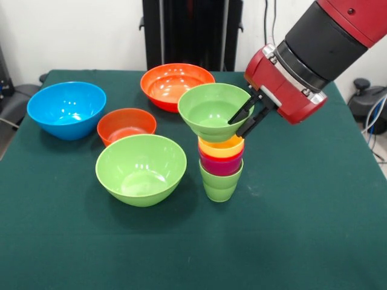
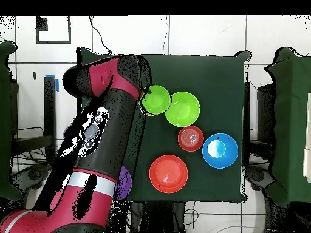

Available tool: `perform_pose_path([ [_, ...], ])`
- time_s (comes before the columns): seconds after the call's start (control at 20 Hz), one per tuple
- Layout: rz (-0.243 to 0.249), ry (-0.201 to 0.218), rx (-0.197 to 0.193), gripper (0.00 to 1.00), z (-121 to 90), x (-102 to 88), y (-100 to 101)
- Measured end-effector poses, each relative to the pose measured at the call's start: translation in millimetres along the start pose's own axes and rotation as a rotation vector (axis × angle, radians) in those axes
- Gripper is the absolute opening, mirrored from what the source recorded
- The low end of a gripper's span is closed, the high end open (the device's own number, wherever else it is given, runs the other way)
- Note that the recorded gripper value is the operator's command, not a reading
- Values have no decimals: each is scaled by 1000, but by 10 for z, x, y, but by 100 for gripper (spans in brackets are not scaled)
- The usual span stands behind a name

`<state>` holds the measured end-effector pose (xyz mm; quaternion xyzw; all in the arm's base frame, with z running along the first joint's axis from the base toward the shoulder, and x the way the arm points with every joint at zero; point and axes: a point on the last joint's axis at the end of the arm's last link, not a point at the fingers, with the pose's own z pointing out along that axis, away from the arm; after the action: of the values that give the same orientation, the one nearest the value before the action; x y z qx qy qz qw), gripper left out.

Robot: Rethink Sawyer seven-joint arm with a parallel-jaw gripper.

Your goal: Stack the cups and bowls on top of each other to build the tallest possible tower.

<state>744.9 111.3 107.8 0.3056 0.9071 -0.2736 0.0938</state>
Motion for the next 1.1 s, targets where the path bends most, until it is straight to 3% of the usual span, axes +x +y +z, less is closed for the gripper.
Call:
perform_pose_path([
  [1.1,-15,2,38,0,189,81,-10],
])
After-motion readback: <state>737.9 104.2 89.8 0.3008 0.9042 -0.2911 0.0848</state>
